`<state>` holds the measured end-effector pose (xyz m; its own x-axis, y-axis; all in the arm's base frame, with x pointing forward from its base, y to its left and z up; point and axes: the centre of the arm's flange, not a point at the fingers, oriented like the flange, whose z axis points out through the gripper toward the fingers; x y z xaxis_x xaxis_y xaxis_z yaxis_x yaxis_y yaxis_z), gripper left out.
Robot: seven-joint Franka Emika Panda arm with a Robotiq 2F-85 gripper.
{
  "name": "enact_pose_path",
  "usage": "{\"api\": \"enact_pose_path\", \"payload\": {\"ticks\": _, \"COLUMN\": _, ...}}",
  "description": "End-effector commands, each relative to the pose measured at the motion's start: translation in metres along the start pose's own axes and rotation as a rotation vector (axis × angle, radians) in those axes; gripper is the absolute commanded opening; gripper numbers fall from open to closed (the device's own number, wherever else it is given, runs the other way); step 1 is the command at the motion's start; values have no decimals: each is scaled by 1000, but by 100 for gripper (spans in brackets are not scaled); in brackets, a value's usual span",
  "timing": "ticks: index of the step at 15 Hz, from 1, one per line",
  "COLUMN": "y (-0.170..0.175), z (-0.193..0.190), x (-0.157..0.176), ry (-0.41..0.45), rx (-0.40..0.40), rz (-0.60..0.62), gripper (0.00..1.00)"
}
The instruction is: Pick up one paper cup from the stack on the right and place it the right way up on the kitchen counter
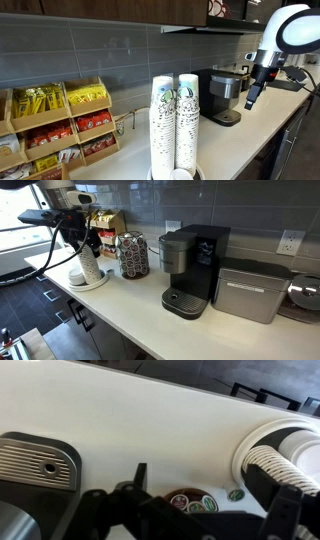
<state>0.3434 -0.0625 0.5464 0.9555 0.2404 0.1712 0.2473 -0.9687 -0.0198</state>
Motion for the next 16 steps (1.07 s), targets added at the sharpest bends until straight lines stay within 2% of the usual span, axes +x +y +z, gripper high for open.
{"api": "enact_pose_path", "payload": {"ticks": 1, "y": 0, "z": 0, "x": 0, "ry": 0, "rx": 0, "rz": 0, "gripper": 100}}
{"api": "enact_pose_path", "payload": {"ticks": 7, "y": -5, "z": 0, "x": 3, "ry": 9, "rx": 7, "rz": -28, "gripper": 100}}
{"api": "enact_pose_path", "payload": {"ticks": 16, "y": -112, "z": -48, "x": 37, "ry": 217, "rx": 75, "rz": -445, "gripper": 100}}
